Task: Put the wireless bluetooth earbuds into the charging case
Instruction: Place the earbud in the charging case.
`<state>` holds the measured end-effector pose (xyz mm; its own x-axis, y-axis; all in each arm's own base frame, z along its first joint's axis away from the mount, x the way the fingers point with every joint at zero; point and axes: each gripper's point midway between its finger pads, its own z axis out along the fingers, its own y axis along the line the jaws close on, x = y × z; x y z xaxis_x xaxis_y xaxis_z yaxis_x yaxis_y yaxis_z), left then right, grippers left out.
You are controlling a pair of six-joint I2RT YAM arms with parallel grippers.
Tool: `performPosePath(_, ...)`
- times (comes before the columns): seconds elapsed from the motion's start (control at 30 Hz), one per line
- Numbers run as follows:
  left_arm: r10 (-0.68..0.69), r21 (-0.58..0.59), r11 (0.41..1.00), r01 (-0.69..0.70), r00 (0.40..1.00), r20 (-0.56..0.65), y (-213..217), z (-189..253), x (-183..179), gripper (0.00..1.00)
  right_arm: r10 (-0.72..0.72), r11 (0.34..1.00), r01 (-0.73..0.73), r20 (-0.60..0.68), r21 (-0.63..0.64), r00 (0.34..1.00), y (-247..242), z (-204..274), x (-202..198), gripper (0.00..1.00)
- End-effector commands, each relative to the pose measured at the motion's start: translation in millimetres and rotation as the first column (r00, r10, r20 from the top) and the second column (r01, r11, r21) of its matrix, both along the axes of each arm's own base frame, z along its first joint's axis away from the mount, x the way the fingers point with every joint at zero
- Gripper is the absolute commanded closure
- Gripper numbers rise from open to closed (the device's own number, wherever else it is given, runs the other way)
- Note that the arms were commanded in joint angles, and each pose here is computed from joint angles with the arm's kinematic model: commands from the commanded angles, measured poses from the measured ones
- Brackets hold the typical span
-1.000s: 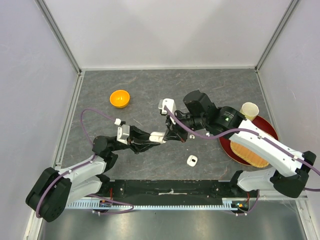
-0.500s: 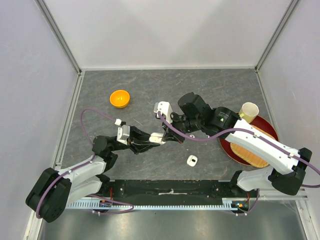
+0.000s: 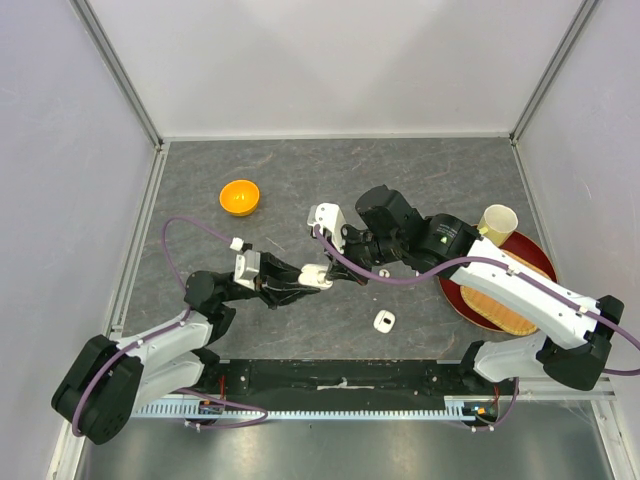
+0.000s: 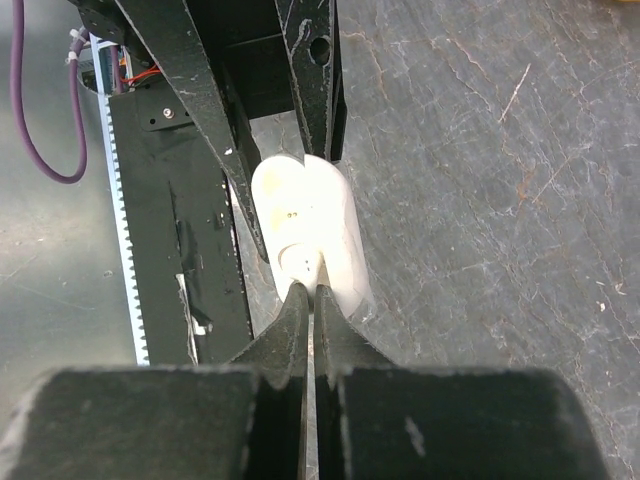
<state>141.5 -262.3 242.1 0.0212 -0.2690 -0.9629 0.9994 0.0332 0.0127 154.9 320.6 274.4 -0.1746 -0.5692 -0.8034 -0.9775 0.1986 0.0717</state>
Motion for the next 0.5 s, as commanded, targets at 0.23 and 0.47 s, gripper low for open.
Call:
performPosePath(0.23,-0.012,-0.061,0.998,0.017,0.997,0.074,0.3,26.8,-2.9,0.98,0.004,1.000,-0.004,0.041,0.016,0.999,2.2,7.6,5.2,1.00)
performPosePath(0.47,0.024,-0.083,0.996,-0.018,0.997,0.072,1.7,29.7,2.1,0.98,0.019,1.000,-0.020,0.026,0.016,0.999,5.8,3.0,0.9,1.00)
